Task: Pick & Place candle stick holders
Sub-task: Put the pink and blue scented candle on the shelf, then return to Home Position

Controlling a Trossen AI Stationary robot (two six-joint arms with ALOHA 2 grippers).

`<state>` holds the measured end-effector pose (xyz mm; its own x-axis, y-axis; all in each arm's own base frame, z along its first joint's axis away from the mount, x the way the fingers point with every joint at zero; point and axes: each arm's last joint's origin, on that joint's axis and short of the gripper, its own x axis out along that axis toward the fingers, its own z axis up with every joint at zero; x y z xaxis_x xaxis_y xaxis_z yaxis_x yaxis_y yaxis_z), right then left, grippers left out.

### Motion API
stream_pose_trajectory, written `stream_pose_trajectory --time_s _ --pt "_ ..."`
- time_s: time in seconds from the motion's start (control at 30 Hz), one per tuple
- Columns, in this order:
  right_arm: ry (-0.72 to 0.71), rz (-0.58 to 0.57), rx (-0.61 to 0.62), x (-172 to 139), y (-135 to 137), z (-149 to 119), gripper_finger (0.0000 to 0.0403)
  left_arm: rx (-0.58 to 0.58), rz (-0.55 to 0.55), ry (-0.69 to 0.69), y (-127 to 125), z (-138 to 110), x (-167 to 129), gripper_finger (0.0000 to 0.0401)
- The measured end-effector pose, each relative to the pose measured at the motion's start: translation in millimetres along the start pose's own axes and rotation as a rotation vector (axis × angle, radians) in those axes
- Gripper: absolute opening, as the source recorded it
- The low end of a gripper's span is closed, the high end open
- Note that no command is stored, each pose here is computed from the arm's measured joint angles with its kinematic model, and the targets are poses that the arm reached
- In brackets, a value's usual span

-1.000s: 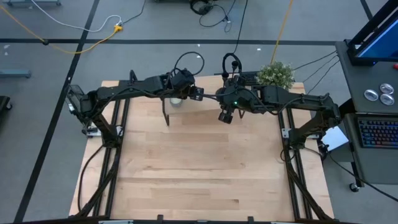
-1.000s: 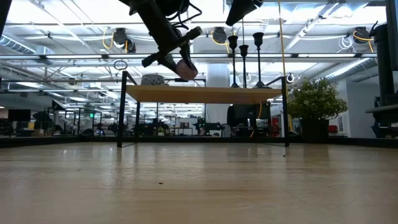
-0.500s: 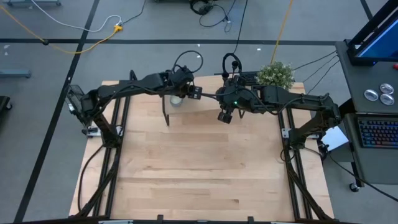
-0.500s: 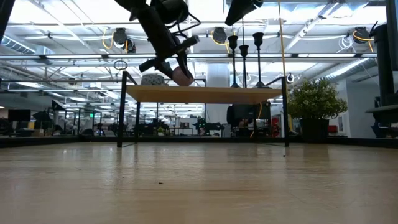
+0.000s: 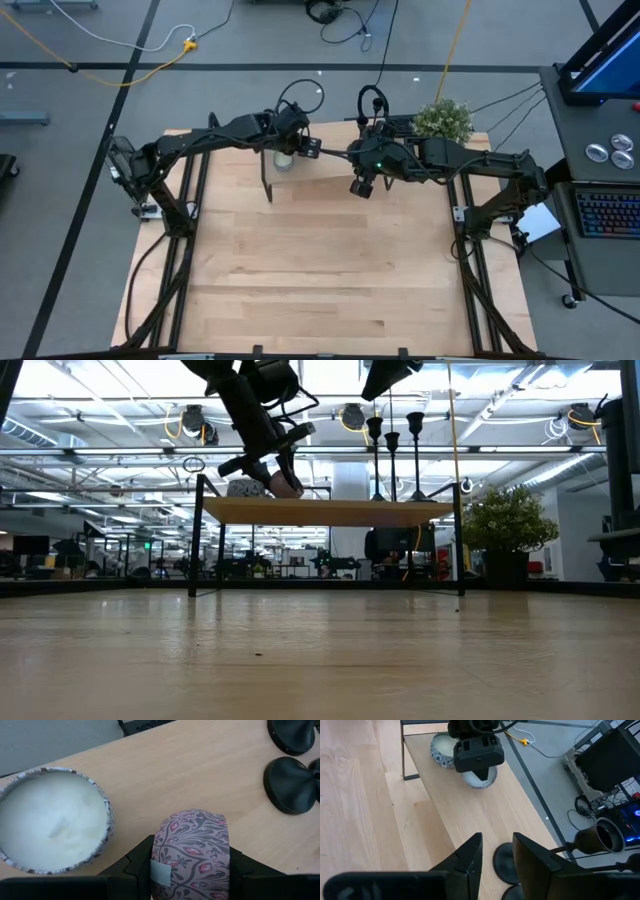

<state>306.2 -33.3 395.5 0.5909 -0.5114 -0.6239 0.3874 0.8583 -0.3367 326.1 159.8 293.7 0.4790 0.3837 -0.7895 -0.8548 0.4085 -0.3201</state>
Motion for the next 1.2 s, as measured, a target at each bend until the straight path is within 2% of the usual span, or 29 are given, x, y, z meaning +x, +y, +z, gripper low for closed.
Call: stream_pose_trajectory --time_s 0.57,0.97,1.2 --pt "0.000 0.000 -0.001 0.0 0.0 0.0 0.0100 0.046 0.005 0.021 3.5 1.8 9.2 0.0151" --pt "0.000 0.001 -0.001 0.0 0.1 0.0 0.0100 0.063 -0.001 0.008 3.6 3.7 9.4 0.0226" --pt "0.000 0.001 -0.001 0.0 0.1 0.0 0.0100 0.051 -0.024 0.030 9.1 8.3 10.2 0.0241"
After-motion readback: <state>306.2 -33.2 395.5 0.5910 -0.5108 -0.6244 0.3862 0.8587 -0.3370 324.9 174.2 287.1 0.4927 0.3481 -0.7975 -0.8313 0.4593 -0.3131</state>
